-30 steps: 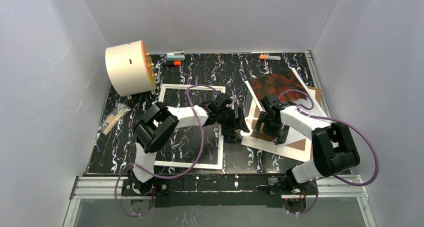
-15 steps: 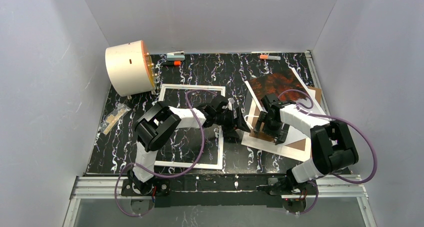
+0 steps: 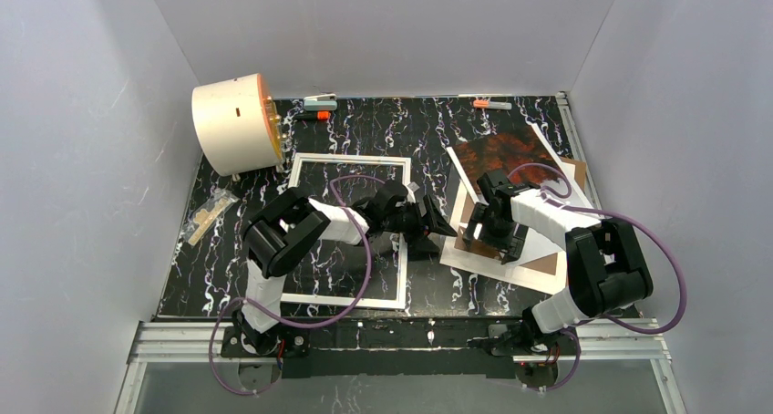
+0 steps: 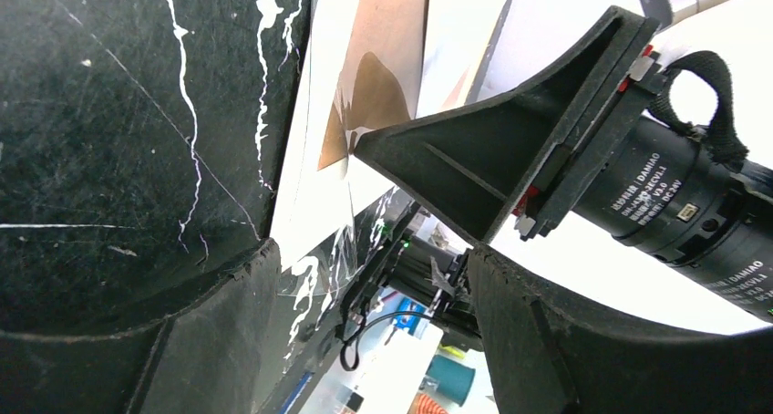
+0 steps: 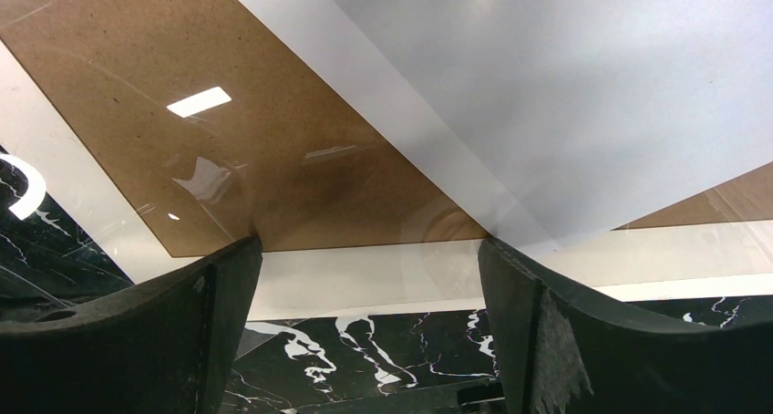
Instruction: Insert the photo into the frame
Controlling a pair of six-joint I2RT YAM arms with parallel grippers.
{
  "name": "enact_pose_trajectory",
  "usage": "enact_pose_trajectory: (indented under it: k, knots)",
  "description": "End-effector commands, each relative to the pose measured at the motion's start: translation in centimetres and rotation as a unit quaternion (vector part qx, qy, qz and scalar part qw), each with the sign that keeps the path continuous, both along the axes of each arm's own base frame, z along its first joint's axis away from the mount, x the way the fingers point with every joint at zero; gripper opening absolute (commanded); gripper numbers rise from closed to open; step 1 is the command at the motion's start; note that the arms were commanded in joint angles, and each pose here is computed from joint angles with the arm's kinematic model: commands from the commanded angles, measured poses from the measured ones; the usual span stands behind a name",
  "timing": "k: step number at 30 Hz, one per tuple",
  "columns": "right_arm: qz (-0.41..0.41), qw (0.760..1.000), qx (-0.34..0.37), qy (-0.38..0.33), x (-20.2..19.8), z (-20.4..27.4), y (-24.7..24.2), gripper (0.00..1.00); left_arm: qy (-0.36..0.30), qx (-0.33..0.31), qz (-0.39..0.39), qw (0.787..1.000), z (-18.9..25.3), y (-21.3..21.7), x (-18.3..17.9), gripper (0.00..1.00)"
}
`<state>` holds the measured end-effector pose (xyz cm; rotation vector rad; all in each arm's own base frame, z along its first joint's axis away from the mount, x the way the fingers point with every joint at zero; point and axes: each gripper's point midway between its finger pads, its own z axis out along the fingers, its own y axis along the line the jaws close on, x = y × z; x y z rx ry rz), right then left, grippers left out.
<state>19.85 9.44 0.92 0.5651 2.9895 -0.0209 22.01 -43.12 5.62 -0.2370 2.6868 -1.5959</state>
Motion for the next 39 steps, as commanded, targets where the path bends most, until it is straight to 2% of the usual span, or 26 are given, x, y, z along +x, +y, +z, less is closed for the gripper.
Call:
enact_pose_trajectory:
  k: [1, 21, 27, 33, 39]
  knots:
    - [-0.023, 0.991, 0.103, 0.085, -4.0, -4.5, 3.8, 0.96, 0.034, -0.025, 0.001, 0.999, 1.7, -0.6, -1.9, 0.73]
    - [-0.016, 0.992, 0.109, 0.067, -3.6, -4.1, 3.5, 0.94, -0.122, 0.035, 0.010, 0.992, -0.9, 0.8, 1.0, 0.75]
    - [-0.015, 0.992, 0.109, 0.067, -3.5, -4.1, 3.5, 0.94, -0.144, 0.037, 0.016, 0.989, -1.4, -0.1, 2.5, 0.75]
    - [-0.014, 0.991, 0.111, 0.073, -3.8, -4.5, 3.5, 0.93, -0.159, 0.061, 0.031, 0.985, -2.3, 1.1, 3.6, 0.74]
    - [-0.014, 0.990, 0.108, 0.086, -3.8, -4.9, 3.5, 0.87, -0.182, 0.101, 0.041, 0.977, -2.9, 3.0, 4.7, 0.74]
